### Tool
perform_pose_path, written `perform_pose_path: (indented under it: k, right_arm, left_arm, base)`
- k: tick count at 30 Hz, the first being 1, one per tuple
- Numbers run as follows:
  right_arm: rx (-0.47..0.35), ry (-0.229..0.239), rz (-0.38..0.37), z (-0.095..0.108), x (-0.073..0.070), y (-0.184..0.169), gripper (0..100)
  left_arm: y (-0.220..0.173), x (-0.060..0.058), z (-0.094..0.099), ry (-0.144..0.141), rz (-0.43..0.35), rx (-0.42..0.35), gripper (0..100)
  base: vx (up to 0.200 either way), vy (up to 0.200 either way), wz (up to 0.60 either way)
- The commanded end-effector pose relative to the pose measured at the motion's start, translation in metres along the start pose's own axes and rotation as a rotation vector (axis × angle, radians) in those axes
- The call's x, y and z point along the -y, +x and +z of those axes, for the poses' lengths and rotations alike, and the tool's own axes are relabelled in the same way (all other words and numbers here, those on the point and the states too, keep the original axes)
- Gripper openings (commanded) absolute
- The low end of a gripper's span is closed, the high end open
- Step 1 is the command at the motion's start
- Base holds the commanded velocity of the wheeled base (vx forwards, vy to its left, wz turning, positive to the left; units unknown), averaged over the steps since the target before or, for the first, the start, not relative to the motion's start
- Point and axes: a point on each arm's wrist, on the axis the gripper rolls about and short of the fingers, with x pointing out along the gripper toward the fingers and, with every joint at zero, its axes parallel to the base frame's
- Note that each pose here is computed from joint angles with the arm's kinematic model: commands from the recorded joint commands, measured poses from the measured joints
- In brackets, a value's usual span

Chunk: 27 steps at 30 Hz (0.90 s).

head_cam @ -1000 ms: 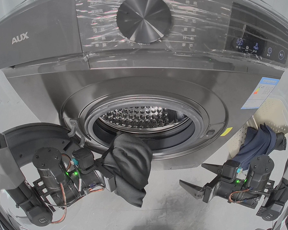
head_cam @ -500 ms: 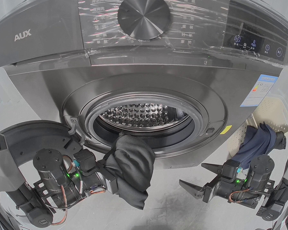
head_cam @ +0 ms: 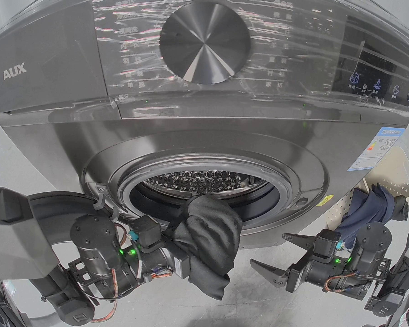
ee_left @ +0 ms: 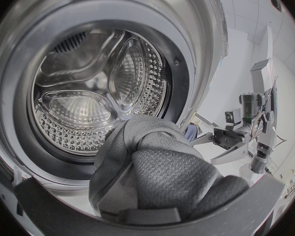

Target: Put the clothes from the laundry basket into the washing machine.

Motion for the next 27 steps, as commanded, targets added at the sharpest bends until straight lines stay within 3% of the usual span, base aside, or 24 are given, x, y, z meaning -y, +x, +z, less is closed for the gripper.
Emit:
perform_pose_path:
  k: [1, 4, 9, 11, 13, 16, 17, 19, 21, 27]
  right_arm:
    - [0.017, -0.004, 0.026, 0.003, -0.006, -0.003, 100]
    - [0.032, -0.005, 0.027, 0.006, -0.009, -0.005, 100]
    - [0.039, -0.006, 0.027, 0.007, -0.010, -0.006, 100]
    - [0.043, -0.006, 0.027, 0.008, -0.010, -0.006, 100]
    - [0.051, -0.007, 0.029, 0.009, -0.010, -0.007, 100]
    - [0.051, -0.005, 0.029, 0.009, -0.010, -0.007, 100]
    - [0.051, -0.005, 0.029, 0.009, -0.010, -0.007, 100]
    - [0.049, -0.005, 0.028, 0.009, -0.010, -0.007, 100]
    - [0.049, -0.006, 0.030, 0.009, -0.011, -0.007, 100]
    - [0.028, -0.011, 0.055, 0.005, -0.017, -0.008, 100]
  left_arm:
    - [0.026, 0.004, -0.020, -0.007, 0.030, -0.041, 0]
    - [0.045, 0.001, -0.029, -0.013, 0.087, -0.037, 0]
    - [0.077, -0.004, -0.038, -0.056, 0.110, 0.000, 0]
    - [0.088, -0.008, -0.037, -0.059, 0.117, 0.026, 0]
    - [0.109, -0.021, -0.030, -0.063, 0.143, 0.102, 0]
    - [0.128, -0.035, -0.028, -0.062, 0.170, 0.158, 0]
    - [0.129, -0.035, -0.027, -0.063, 0.173, 0.162, 0]
    - [0.137, -0.054, -0.031, -0.057, 0.227, 0.177, 0]
    - [0.143, -0.063, -0.031, -0.055, 0.248, 0.194, 0]
    - [0.158, -0.077, -0.025, -0.059, 0.281, 0.200, 0]
  base:
    - [0.000, 0.000, 0.00]
    - [0.000, 0.000, 0.00]
    - [0.000, 0.000, 0.00]
    - [0.000, 0.000, 0.00]
    - [0.000, 0.000, 0.00]
    - [0.000, 0.000, 0.00]
    - [0.000, 0.000, 0.00]
    - [0.000, 0.000, 0.00]
    - [0.000, 0.000, 0.00]
    - [0.000, 0.000, 0.00]
